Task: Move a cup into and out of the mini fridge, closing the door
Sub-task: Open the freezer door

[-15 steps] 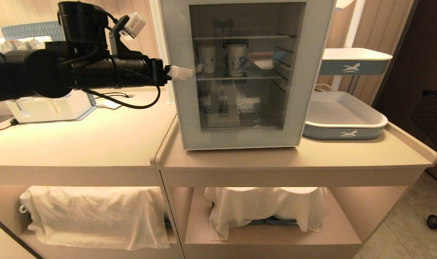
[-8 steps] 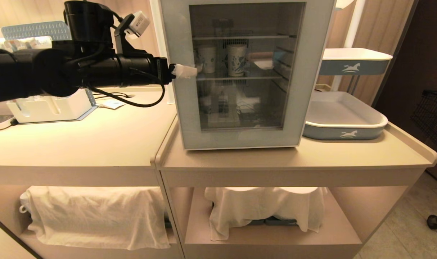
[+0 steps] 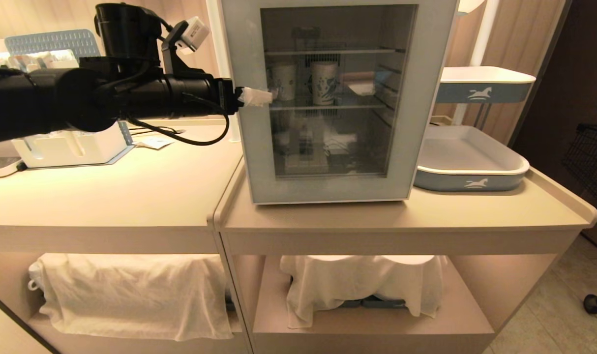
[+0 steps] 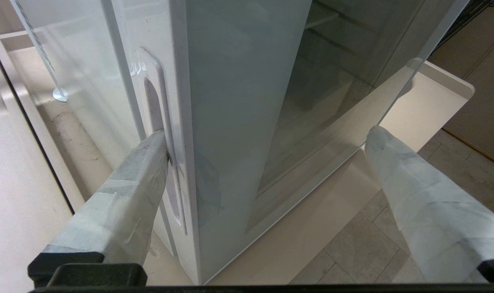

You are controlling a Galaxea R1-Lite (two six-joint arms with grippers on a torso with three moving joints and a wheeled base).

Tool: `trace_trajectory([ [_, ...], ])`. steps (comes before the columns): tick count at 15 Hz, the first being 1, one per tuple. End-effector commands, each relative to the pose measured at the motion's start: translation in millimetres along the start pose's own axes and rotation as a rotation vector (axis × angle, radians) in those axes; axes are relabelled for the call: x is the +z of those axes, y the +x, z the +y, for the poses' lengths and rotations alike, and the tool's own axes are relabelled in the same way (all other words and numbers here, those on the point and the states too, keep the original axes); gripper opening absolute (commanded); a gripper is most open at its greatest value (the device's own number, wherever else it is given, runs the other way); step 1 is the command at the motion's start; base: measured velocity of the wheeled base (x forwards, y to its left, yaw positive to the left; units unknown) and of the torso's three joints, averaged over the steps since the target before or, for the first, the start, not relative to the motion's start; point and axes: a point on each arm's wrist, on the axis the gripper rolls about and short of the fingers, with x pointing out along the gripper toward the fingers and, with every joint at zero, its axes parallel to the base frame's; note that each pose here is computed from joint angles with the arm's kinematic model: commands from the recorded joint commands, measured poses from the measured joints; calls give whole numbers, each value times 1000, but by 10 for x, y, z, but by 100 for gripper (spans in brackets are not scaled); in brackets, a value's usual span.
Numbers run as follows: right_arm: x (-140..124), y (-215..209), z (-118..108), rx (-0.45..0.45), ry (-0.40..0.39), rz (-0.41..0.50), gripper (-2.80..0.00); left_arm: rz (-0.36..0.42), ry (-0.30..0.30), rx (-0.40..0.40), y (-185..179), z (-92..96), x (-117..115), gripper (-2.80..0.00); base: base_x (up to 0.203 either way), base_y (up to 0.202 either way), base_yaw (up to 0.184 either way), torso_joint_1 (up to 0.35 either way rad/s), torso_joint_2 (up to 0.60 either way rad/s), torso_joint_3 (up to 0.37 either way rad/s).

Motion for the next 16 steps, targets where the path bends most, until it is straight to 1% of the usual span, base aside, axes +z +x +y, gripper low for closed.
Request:
trace_trajectory([
  [1, 1, 1, 0, 1, -1, 1, -280, 10, -5, -2, 58, 34, -49, 0, 0, 0, 0, 0, 0, 0],
  [4, 1, 1, 0, 1, -1, 1, -280, 10, -8, -6, 34, 20, -39, 0, 0, 0, 0, 0, 0, 0],
  [8, -2, 2, 0, 1, -1, 2, -280, -1, -75, -17, -47, -40, 30, 0, 0, 0, 0, 0, 0, 0],
  [13, 0, 1, 0, 1, -1, 1, -280, -7, -102, -29, -173, -128, 90, 0, 0, 0, 0, 0, 0, 0],
  [16, 1, 1, 0, 1, -1, 1, -280, -4, -113, -67, -274, -197, 117, 0, 0, 0, 0, 0, 0, 0],
])
